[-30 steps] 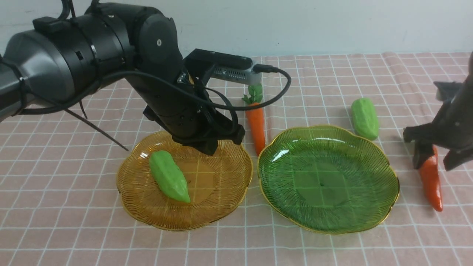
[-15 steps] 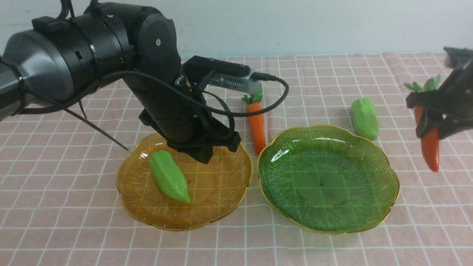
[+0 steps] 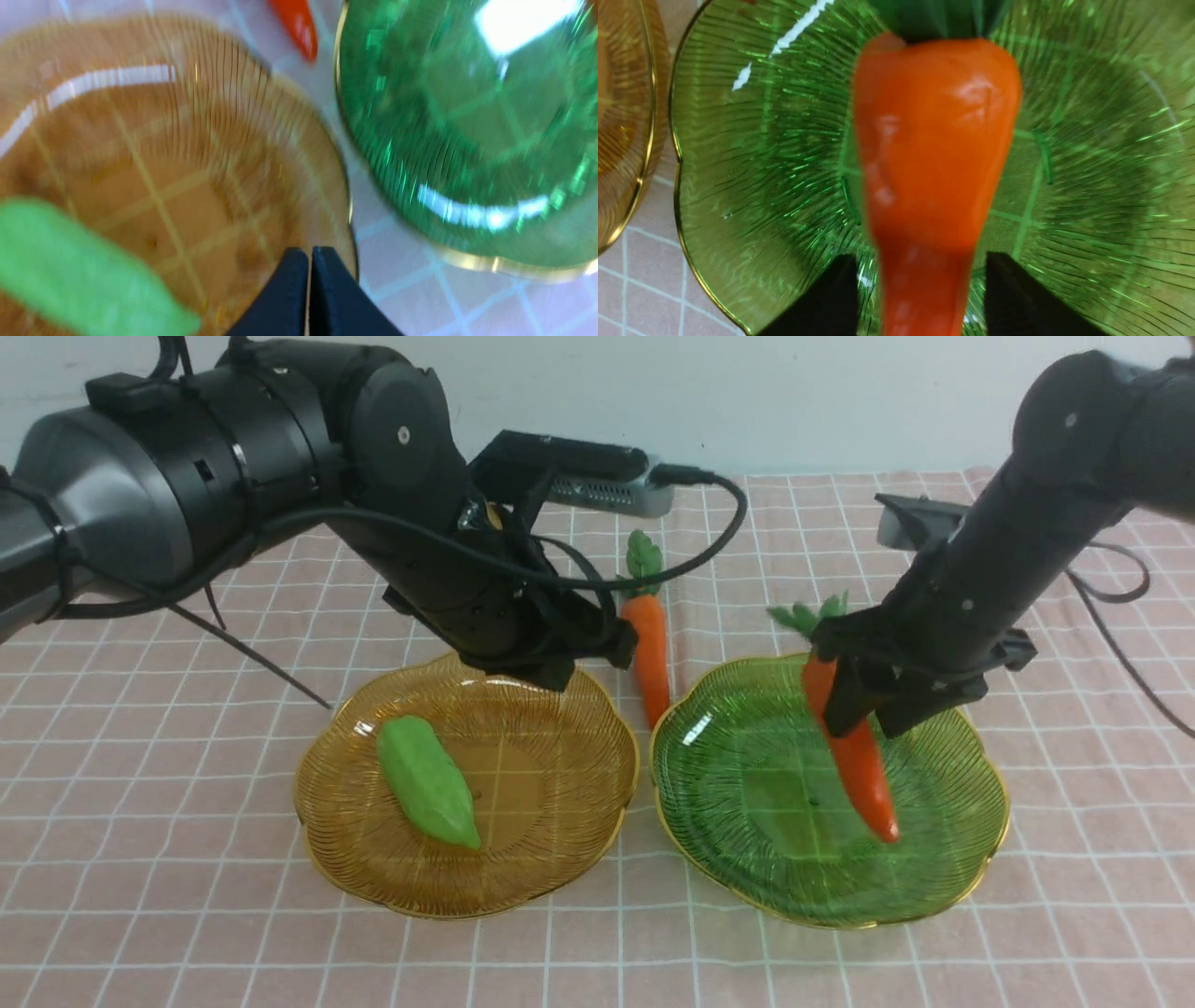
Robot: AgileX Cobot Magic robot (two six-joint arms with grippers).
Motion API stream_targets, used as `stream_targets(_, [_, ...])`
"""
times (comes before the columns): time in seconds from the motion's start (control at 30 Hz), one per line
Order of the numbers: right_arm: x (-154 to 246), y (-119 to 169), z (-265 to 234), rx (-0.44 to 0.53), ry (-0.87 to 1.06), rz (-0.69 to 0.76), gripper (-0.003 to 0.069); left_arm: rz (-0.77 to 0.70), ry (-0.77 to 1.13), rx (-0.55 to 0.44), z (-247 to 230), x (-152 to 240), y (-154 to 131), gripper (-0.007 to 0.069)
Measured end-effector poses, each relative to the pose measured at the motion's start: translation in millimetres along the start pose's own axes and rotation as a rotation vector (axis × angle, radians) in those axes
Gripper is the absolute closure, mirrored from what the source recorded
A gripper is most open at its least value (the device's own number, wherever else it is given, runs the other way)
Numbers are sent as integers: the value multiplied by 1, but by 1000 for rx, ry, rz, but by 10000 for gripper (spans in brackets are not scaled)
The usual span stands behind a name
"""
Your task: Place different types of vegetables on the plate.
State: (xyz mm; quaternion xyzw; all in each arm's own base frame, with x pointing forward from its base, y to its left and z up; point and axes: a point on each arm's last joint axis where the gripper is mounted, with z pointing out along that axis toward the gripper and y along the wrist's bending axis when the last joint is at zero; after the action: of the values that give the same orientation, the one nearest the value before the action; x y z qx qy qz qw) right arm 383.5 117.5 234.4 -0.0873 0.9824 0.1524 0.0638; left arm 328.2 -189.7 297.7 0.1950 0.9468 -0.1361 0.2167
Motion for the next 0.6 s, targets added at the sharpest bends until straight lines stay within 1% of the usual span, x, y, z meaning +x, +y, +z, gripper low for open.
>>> stream_targets(0.07, [0,2,5,0,12,-4,279,0,-42,6,-1,-8,-1,629])
stream_targets(0.13, [0,0,6,21,15,-22,189,2,-87,15,1,-25,-3,629])
stream_targets(0.17, [-1,-2,4,51,9,-41,146,3,-96,17,3,-33,-4,629])
stream_targets(0.2, [-4,-4,1,86,-5,-61,123,4,-91,20,5,-38,-5,629])
stream_targets(0.23, [-7,-8,-2,134,-30,-79,105,5,-81,22,7,-41,-5,629])
stream_targets(0.27, [-18,-14,-11,198,-107,-84,84,6,-60,24,11,-44,-5,629])
stream_targets(0.37, [-40,-33,-26,245,-260,-18,76,7,-5,26,13,-44,-6,629])
stream_targets(0.43, [-60,-56,-28,267,-342,37,74,8,35,25,13,-42,-6,629])
stream_targets(0.53, [-77,-83,-9,279,-361,107,74,10,114,24,11,-34,-6,629])
stream_targets(0.57, [-82,-95,6,280,-341,134,74,10,141,24,11,-32,-6,629])
stream_targets(0.6, [-86,-101,17,274,-327,145,74,11,168,22,11,-30,-6,629])
